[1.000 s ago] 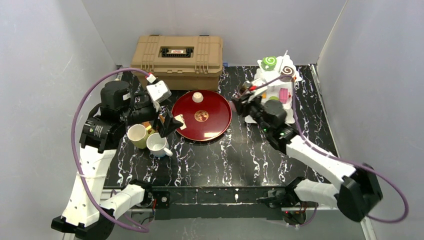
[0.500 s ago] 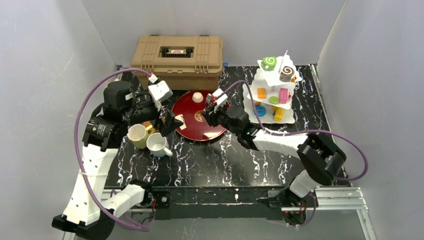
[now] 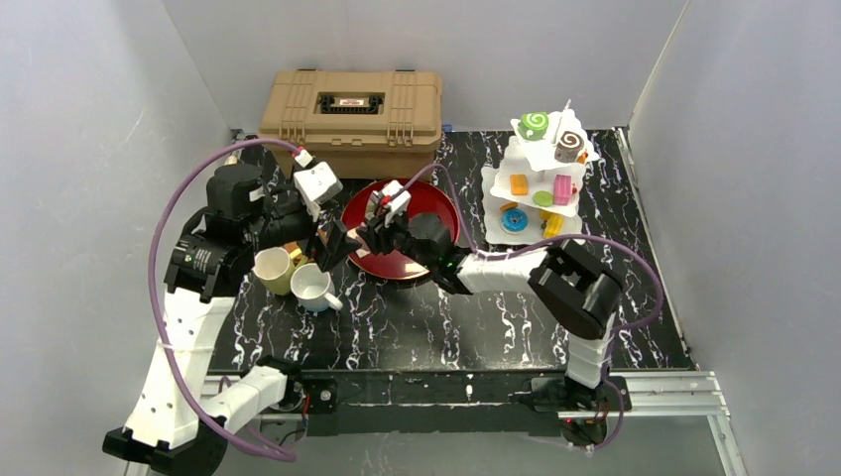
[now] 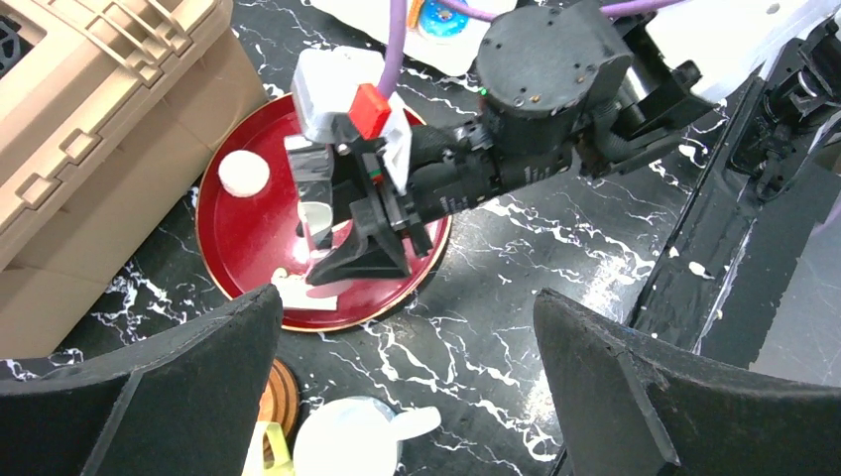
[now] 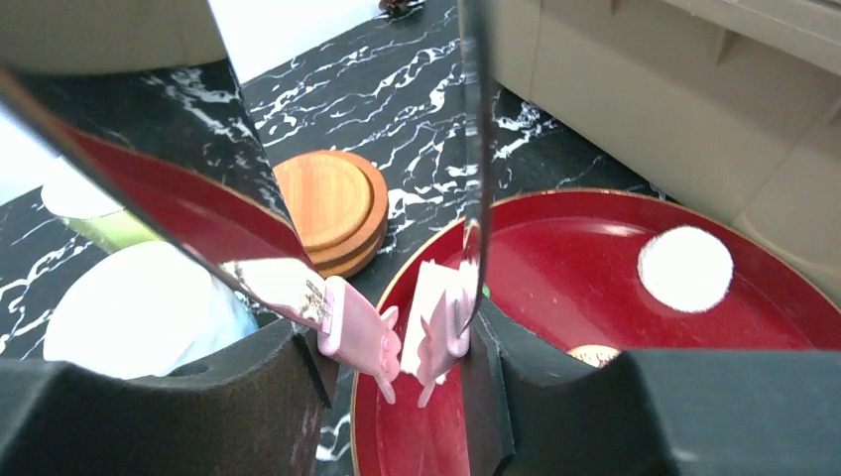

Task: Serve the afternoon tea
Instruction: Pick up the desert from the tray.

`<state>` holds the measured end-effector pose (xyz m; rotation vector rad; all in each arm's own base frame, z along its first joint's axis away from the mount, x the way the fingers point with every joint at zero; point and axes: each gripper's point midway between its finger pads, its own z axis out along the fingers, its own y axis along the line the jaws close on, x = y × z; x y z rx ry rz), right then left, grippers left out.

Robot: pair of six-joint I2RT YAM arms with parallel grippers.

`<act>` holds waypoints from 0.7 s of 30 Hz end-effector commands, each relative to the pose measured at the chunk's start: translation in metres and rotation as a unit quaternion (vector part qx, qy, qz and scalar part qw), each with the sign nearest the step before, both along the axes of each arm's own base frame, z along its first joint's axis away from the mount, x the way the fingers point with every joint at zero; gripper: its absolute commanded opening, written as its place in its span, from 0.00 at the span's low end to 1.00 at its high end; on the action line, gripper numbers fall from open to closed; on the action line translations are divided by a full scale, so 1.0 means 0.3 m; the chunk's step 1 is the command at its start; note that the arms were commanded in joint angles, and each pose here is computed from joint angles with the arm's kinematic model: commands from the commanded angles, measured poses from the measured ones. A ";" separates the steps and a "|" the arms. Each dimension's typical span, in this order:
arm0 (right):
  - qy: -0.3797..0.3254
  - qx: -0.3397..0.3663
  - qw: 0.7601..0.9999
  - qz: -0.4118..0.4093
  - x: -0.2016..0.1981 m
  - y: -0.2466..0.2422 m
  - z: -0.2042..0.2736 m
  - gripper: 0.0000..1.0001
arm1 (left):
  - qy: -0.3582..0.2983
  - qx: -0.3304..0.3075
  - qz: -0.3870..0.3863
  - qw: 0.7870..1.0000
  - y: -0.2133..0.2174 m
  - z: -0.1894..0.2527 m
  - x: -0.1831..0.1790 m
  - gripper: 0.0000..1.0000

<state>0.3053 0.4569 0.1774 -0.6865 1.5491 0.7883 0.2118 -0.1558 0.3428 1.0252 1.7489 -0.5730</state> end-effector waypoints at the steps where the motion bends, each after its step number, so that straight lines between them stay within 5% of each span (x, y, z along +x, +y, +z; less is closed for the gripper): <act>1: -0.037 0.064 0.997 -0.021 0.069 0.064 0.135 0.53 | -0.012 -0.002 0.000 1.000 0.008 0.030 -0.022 0.97; 21: -0.027 0.030 0.998 -0.044 0.118 0.107 -0.007 0.68 | -0.023 -0.003 -0.010 1.000 0.010 0.053 -0.052 0.97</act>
